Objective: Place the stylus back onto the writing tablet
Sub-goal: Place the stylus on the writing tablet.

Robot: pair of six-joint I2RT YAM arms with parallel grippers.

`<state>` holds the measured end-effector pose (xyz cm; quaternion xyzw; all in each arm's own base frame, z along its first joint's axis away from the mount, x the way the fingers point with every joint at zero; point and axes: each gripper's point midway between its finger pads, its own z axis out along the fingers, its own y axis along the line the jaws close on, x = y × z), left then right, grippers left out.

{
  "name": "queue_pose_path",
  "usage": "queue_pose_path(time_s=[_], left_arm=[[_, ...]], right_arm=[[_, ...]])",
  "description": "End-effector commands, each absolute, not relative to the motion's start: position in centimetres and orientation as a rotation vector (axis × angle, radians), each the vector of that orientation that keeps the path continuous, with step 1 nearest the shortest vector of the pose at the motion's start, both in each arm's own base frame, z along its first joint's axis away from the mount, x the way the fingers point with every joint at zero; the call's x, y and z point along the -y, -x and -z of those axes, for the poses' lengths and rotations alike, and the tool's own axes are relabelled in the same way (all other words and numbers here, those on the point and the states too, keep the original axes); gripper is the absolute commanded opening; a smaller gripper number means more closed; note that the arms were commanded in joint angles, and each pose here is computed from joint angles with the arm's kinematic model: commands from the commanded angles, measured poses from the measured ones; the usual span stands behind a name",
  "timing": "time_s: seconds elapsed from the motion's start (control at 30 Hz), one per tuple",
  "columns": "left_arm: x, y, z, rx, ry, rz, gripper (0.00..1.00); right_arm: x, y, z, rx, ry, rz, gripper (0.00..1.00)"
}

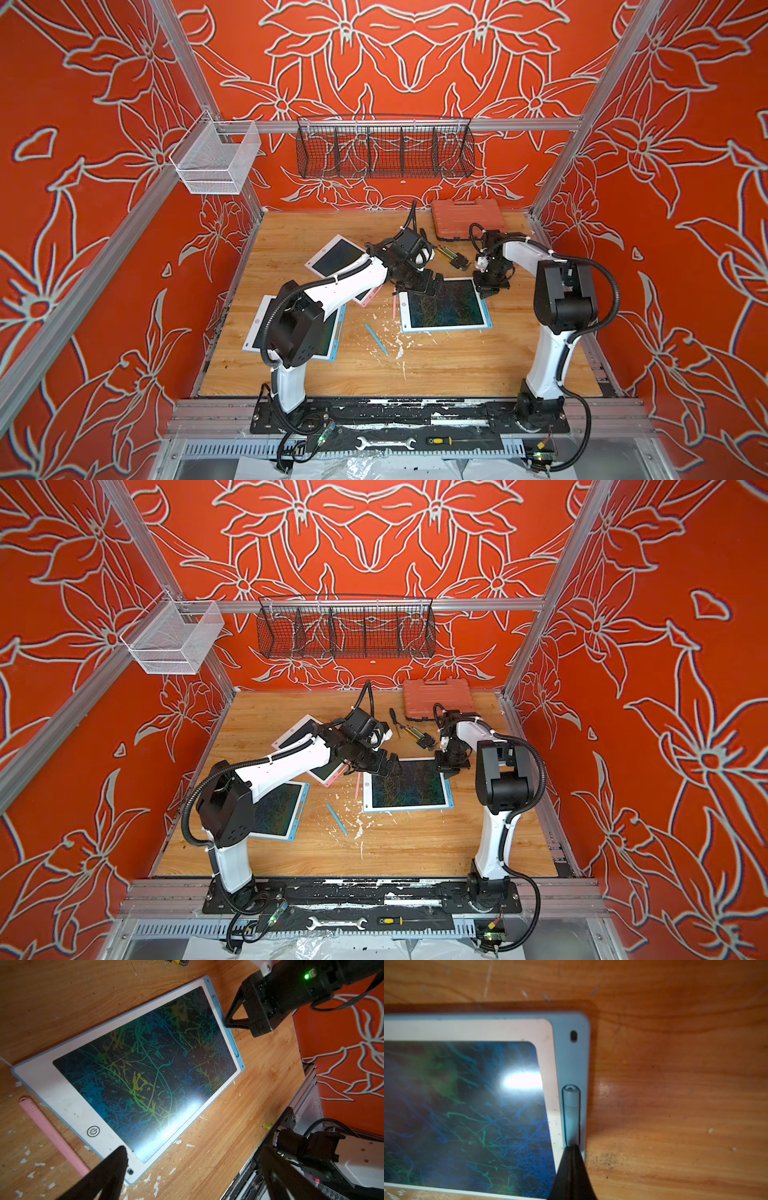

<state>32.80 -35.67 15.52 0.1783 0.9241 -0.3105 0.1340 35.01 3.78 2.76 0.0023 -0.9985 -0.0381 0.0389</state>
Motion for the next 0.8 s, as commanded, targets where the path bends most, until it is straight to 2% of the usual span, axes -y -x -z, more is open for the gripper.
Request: queue_pose_path(time_s=[0.0, 0.77], left_arm=[[35.28, -32.83, -17.16, -2.640, -0.510, 0.913, 0.97], [35.18, -32.99, -17.14, -2.639, -0.505, 0.915, 0.97]], right_arm=[[-3.42, -34.01, -1.93, 3.004, -0.010, 0.061, 0.00], [-3.51, -33.67, -1.03, 2.976, 0.004, 0.066, 0.00]])
